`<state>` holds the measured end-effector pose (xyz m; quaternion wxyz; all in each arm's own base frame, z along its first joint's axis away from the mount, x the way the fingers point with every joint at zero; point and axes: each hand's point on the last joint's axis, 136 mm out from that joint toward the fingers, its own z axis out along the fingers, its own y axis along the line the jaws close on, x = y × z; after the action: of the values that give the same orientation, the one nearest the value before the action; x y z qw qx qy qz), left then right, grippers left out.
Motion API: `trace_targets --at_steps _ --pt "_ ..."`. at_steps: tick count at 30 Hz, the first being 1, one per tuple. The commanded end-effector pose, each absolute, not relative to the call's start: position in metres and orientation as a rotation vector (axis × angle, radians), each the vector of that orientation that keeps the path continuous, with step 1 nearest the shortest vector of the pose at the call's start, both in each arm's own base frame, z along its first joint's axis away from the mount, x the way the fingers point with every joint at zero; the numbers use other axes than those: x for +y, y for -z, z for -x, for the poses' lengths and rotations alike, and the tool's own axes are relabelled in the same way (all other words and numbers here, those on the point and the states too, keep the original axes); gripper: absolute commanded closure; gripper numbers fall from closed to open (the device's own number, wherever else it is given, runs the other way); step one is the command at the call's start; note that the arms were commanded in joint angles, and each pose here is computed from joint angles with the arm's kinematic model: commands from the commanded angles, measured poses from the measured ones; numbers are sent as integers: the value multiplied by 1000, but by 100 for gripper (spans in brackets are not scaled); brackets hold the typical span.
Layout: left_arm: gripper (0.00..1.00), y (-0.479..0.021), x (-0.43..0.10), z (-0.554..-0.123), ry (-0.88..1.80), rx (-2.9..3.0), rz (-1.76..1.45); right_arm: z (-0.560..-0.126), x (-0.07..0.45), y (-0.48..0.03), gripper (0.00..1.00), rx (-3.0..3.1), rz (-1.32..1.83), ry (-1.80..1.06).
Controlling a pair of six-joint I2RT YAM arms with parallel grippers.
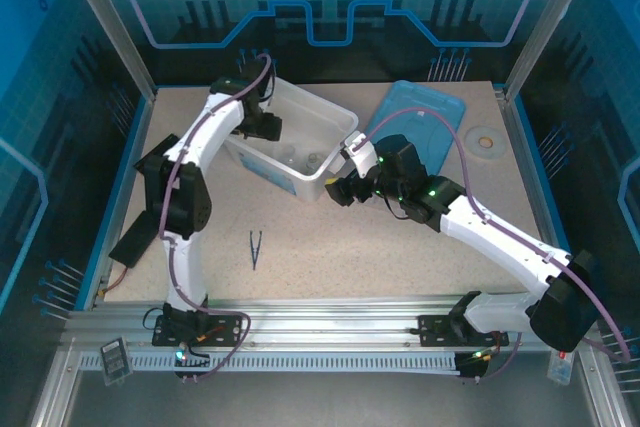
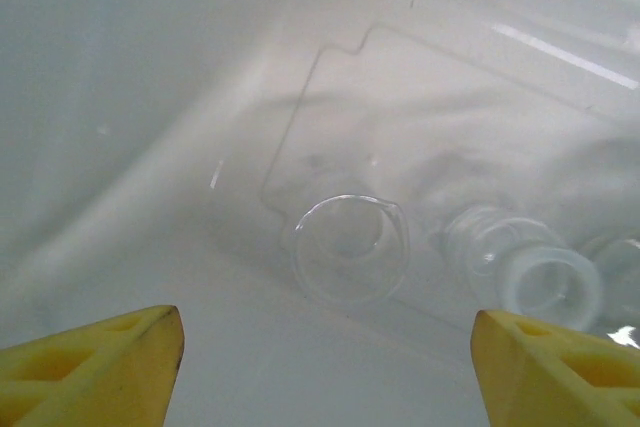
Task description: Organize the chemistry lab equipment
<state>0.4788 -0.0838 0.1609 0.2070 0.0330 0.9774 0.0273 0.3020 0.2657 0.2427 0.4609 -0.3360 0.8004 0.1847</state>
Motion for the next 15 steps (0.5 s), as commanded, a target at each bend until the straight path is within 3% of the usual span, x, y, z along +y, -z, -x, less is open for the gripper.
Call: trace_targets --at_steps 1,7,15 --pt "24 -215 -74 -467 -64 2626 8 -297 267 -255 11 1938 830 -450" --pt "24 -252 -87 -430 -50 2521 14 -302 261 -253 11 1968 794 -411" --pt "25 -248 -116 -354 -30 2472 -29 -299 256 -248 11 2004 763 -419"
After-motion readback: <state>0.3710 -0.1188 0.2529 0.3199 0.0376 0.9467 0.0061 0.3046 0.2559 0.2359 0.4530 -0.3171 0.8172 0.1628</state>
